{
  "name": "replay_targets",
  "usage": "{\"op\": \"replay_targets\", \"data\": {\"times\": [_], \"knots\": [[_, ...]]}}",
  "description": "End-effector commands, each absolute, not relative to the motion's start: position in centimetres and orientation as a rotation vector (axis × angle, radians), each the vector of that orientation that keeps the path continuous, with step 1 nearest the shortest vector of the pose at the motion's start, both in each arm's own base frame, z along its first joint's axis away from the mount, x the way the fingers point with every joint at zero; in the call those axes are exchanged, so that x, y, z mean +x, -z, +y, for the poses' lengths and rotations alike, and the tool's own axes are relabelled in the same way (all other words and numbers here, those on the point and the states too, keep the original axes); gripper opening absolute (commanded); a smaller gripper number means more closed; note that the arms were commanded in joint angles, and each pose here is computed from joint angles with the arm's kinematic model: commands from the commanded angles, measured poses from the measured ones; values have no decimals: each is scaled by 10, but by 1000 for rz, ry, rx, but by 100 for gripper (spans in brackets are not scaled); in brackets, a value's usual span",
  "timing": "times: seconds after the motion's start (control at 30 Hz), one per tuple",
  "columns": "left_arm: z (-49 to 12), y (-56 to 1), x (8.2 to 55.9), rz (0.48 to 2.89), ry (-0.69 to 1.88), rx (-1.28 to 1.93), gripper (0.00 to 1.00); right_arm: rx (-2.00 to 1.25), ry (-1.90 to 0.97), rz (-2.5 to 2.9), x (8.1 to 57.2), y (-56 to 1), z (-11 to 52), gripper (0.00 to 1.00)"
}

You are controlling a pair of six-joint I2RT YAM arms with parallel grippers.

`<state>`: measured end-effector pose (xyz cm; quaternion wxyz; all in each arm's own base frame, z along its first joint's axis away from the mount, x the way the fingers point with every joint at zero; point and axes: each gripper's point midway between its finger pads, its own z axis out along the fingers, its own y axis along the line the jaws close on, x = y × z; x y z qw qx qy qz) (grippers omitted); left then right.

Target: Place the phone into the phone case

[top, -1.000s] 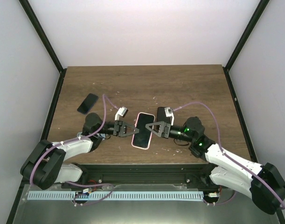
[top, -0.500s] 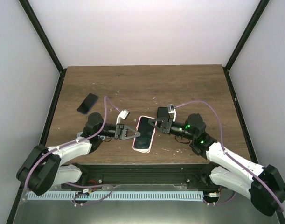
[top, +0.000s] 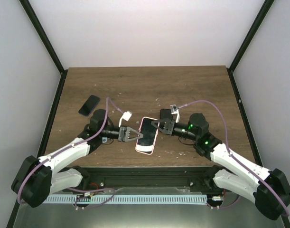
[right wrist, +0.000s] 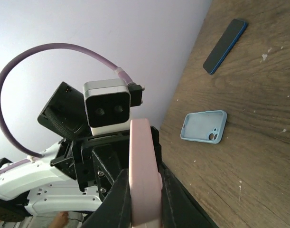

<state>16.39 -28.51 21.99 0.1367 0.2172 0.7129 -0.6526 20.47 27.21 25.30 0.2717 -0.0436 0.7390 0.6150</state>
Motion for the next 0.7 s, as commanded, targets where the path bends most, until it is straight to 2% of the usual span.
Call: {"op": "replay_targets", "data": {"times": [0.0,0.1,0.13,0.23,0.3,0.33,0.57,0.67], "knots": [[-282,-208,178,2135,1739,576,3,-149,-1693,1910,204,-281,273,1],[-281,-209,179,2141,1715,568,3,-139,-1689,1915,204,-279,272,1],[-281,-211,179,2133,1714,570,3,-135,-1688,1917,204,-279,272,3],[-281,-223,179,2095,1732,569,3,-149,-1712,1923,200,-279,273,37],[-281,-233,179,2064,1747,561,3,-186,-1738,1940,195,-276,277,52],[-280,-238,179,2046,1752,553,3,-208,-1753,1952,192,-273,279,57],[-274,-275,193,1921,1707,447,3,-323,-1851,2014,169,-249,288,67],[-275,-287,197,1855,1718,437,3,-361,-1887,2019,161,-246,293,66]]}}
